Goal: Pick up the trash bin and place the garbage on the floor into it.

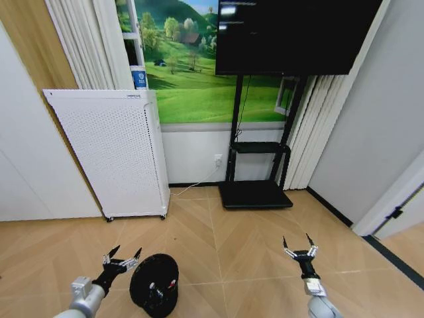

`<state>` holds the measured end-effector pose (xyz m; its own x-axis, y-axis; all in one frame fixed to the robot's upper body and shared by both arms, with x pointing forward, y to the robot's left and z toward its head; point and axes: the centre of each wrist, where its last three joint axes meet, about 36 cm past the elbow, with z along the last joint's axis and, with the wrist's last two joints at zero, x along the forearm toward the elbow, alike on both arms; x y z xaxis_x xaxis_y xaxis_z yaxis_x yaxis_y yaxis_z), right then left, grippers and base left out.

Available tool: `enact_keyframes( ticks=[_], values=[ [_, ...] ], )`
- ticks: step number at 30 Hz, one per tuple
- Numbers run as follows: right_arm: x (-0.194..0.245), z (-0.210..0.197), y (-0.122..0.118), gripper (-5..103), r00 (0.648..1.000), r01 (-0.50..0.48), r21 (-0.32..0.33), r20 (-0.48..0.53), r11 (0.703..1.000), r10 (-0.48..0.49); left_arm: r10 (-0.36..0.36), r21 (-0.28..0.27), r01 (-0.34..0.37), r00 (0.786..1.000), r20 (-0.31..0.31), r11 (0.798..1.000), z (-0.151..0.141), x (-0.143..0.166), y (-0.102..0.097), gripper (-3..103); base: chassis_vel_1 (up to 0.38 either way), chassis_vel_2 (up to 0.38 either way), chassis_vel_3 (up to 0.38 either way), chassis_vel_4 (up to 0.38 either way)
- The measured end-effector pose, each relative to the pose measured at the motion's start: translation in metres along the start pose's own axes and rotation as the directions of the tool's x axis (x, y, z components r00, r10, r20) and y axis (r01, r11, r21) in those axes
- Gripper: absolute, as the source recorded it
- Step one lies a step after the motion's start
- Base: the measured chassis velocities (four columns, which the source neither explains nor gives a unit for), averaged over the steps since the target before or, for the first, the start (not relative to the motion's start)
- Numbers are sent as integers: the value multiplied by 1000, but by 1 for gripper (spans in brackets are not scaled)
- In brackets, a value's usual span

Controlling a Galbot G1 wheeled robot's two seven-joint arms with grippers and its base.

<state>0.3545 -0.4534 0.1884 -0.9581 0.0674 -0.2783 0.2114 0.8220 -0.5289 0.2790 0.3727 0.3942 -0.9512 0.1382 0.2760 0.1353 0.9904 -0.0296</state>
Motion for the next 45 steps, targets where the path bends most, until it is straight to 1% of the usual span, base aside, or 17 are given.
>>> enact_keyframes(
  ticks=[20,27,33,37,45],
  values=[
    [-18,-4,0,100,1000,3,-18,21,1000,-2,-15,6,15,1000,9,1000,-5,-8,1,100,0,0,0,0],
    [-17,-3,-1,100,1000,0,-15,15,1000,0,-21,12,21,1000,2,1000,-3,-8,-1,100,0,0,0,0],
    [-15,-2,-1,100,1000,-1,-15,11,1000,1,-27,5,27,1000,-1,1000,1,-7,-2,100,0,0,0,0],
    [-13,-2,0,100,1000,2,-15,9,1000,-2,-51,11,51,999,-1,999,2,-6,-6,100,0,0,0,0],
    [-7,-2,1,100,1000,15,-35,-11,999,-15,-64,13,64,998,1,998,5,-5,-10,100,0,0,0,0]
  ],
)
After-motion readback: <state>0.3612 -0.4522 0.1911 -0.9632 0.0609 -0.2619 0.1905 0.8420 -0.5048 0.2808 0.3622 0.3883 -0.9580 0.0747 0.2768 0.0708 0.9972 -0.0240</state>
